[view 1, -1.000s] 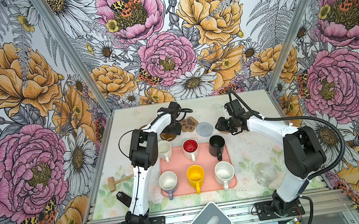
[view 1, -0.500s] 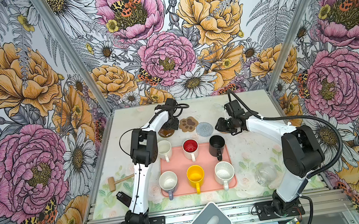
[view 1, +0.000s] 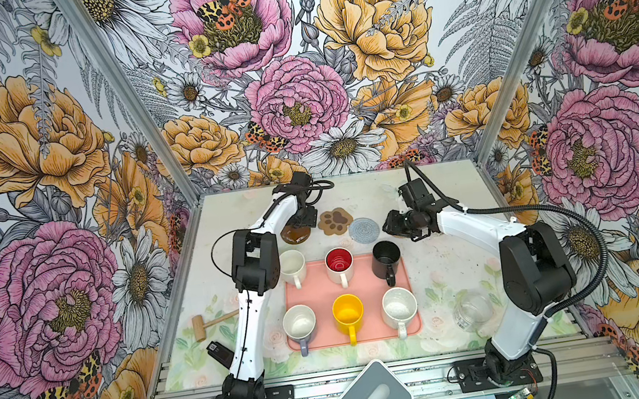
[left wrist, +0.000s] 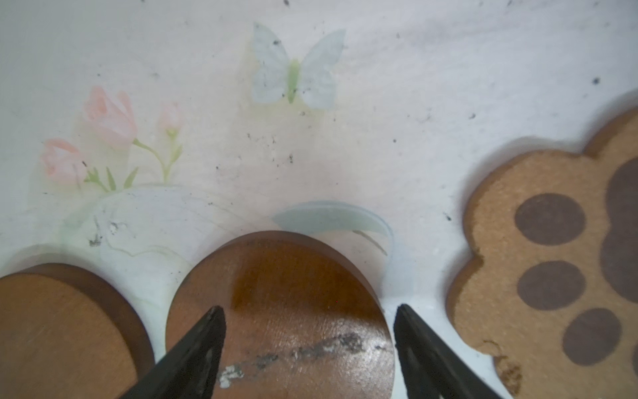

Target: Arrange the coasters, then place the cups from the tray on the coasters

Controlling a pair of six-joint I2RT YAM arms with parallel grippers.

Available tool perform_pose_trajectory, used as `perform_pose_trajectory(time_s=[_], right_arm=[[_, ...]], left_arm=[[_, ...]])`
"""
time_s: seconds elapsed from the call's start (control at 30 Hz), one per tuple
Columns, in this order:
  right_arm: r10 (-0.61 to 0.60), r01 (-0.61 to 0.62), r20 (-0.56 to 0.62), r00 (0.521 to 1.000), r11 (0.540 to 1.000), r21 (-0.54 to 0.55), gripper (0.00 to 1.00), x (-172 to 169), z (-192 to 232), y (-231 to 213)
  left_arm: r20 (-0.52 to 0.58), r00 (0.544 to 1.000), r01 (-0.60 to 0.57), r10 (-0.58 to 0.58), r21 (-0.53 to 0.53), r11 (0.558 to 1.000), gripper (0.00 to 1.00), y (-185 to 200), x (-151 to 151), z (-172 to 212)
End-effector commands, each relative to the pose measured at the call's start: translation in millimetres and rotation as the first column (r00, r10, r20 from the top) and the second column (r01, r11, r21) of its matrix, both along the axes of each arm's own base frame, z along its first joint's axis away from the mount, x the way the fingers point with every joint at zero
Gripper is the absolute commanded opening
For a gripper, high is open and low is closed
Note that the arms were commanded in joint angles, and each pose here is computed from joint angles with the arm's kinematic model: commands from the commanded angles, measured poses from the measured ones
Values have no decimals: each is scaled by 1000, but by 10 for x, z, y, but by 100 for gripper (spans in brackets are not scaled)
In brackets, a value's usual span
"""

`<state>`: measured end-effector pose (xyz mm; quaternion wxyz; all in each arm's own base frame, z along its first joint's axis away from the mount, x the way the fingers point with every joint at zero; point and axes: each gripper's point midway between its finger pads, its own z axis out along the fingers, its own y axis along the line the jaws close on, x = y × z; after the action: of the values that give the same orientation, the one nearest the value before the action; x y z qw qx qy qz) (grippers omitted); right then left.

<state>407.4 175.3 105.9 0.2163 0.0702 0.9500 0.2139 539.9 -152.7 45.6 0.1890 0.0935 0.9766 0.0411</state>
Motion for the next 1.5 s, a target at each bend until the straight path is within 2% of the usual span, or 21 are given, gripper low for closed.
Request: perform_pose_trajectory(time_s=[0.0, 0.13, 0.3, 0.4, 0.57, 0.8, 0.93, 1.07, 1.27, 1.47], right_arm=[[-1, 0, 36, 999, 1000, 24, 45, 76, 96, 53], [8, -10, 45, 999, 999, 43, 45, 65, 125, 81], [12, -16, 74, 997, 998, 59, 45, 38, 209, 85], [6, -11, 84, 996, 998, 59, 45, 15, 244, 51], [-6, 0, 94, 996, 998, 59, 46, -5, 271, -2], [-7, 2, 91, 996, 998, 61, 46, -31, 242, -31], [-13, 8, 89, 996, 998, 62, 46, -39, 235, -60], [-18, 13, 90, 996, 998, 64, 46, -49, 238, -89], [-24, 18, 92, 995, 998, 68, 46, -52, 237, -118], [-27, 20, 97, 995, 997, 73, 46, -52, 254, -126]], left_arm=[[89, 996, 15, -12, -39, 999, 79, -195, 85, 395], [118, 992, 51, -42, -71, 996, 78, -485, 71, 515], [106, 992, 79, -64, -143, 987, 76, -814, 58, 433], [98, 993, 81, -66, -167, 983, 74, -939, 64, 351], [92, 994, 67, -52, -173, 983, 64, -1062, 84, 221], [89, 995, 67, -49, -208, 976, 61, -1220, 132, 109], [82, 995, 72, -56, -205, 976, 60, -1253, 122, 40], [44, 997, 65, -59, -153, 986, 60, -1163, 24, -131], [-59, 996, 56, -62, -103, 993, 59, -1000, -255, -417], [-113, 993, 33, -36, -33, 999, 60, -770, -478, -522]])
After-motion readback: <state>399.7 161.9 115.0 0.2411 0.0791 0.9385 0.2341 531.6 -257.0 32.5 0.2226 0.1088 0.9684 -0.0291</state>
